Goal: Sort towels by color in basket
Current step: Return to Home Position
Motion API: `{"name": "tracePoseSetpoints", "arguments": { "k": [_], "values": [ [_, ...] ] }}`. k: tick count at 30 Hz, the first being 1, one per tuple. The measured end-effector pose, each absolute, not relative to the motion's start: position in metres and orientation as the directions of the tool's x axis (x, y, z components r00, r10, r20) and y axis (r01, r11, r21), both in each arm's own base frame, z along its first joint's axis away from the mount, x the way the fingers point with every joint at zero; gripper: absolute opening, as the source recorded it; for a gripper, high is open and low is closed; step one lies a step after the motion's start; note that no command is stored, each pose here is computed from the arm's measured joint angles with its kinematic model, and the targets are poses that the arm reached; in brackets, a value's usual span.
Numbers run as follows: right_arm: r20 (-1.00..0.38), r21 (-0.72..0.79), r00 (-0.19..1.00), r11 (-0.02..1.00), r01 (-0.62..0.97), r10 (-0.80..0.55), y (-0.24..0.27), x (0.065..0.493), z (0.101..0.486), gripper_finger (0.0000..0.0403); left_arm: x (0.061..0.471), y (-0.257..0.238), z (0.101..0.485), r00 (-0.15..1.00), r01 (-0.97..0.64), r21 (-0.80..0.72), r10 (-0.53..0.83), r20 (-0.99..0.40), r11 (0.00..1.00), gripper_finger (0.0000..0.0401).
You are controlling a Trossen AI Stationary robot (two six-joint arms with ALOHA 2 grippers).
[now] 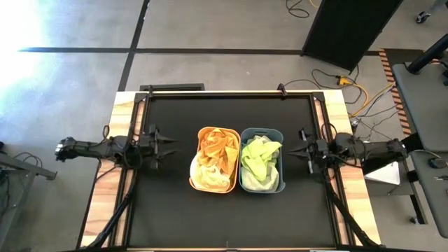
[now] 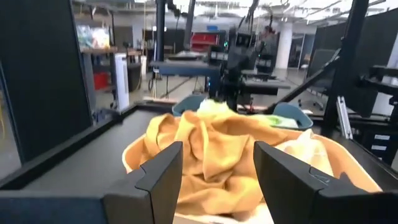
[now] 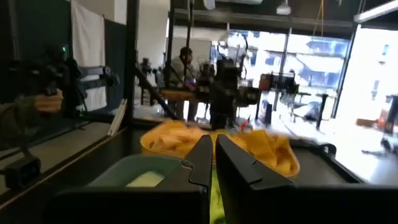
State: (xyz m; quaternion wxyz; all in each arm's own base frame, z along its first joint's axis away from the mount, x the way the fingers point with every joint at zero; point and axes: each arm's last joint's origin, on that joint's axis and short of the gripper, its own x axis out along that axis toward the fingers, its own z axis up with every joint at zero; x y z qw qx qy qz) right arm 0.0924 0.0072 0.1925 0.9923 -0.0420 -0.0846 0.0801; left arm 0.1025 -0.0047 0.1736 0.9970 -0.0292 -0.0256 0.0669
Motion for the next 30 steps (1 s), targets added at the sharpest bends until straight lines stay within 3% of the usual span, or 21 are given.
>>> {"name": "tracePoseSetpoints", "arguments": {
  "k": [11, 21, 30],
  "values": [
    [0.119, -0.068, 0.988, 0.994, -0.087, 0.095, 0.005, 0.097, 0.178, 0.0013, 0.096, -0.004, 0.173, 0.989, -0.133, -0.026, 0.134, 0.066, 0.991, 0.0182],
    [-0.024, 0.027, 0.996, 0.996, -0.087, 0.088, 0.005, 0.102, 0.165, 0.0013, 0.097, -0.004, 0.171, 0.989, -0.141, -0.055, 0.144, 0.045, 0.988, 0.0182],
    [-0.121, -0.020, 0.989, 0.996, -0.088, 0.085, 0.005, 0.106, 0.157, 0.0013, 0.097, -0.003, 0.171, 0.986, -0.159, -0.026, 0.160, 0.034, 0.987, 0.0182]
  ]
}}
